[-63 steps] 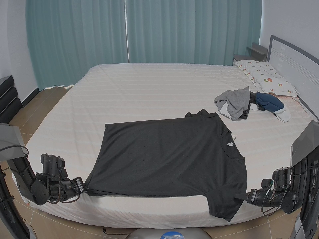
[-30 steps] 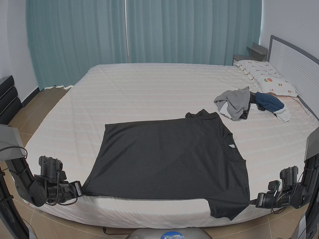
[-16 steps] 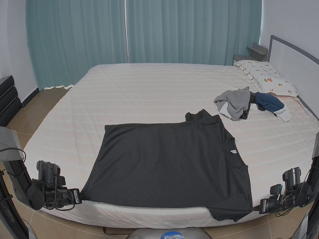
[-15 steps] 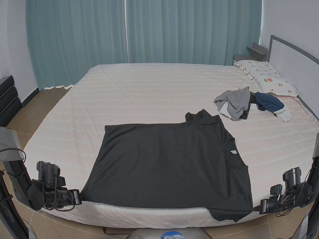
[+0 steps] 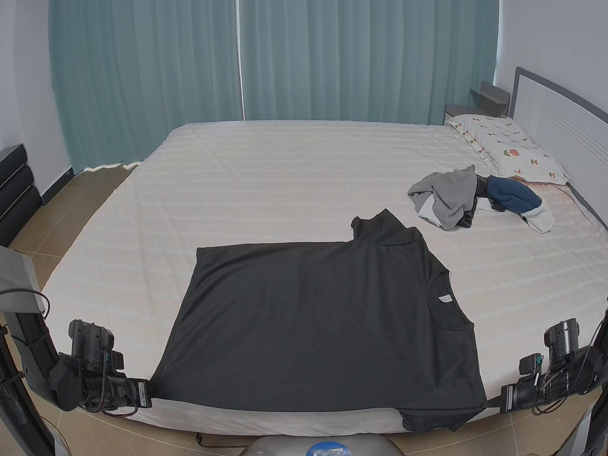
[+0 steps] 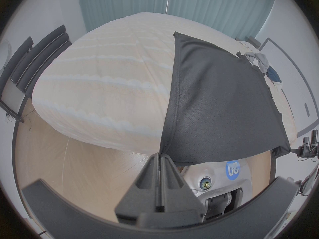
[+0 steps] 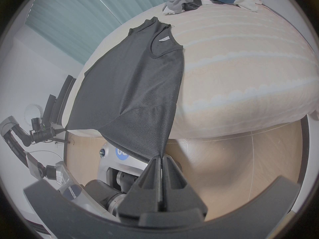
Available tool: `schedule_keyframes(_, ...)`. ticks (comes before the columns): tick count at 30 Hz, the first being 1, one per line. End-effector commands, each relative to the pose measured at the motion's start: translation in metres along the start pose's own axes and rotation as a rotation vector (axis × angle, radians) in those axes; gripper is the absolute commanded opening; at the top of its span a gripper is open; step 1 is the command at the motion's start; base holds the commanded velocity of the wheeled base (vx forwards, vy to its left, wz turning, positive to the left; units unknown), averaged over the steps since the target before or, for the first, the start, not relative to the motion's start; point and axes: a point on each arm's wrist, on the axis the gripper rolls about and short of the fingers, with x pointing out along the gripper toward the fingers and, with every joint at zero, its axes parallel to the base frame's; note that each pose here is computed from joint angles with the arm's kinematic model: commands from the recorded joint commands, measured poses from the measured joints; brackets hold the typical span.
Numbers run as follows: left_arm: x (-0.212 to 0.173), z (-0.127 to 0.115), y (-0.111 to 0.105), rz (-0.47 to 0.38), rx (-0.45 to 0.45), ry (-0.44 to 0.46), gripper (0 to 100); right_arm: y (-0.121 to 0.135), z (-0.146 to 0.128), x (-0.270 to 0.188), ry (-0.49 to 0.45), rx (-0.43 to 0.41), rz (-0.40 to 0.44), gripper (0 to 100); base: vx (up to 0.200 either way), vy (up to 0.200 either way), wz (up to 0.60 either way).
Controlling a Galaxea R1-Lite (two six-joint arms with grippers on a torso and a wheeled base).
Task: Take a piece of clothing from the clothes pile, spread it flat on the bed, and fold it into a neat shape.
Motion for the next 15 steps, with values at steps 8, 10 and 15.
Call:
schedule_keyframes(8, -0.006, -0.015, 0.001, 0.030, 0.068, 0.046, 0, 0.000, -0.011, -0.011, 0.039, -0.035, -0.018, 0, 0.000, 0.000, 0.00)
schedule_keyframes(10, -0.008, -0.019, 0.002, 0.054, 0.087, 0.056, 0, 0.000, -0.011, -0.012, 0.041, -0.037, -0.025, 0, 0.000, 0.000, 0.00)
schedule_keyframes(15, -0.013, -0.023, 0.003, 0.067, 0.126, 0.062, 0, 0.000, -0.014, -0.013, 0.064, -0.053, -0.042, 0, 0.000, 0.000, 0.00)
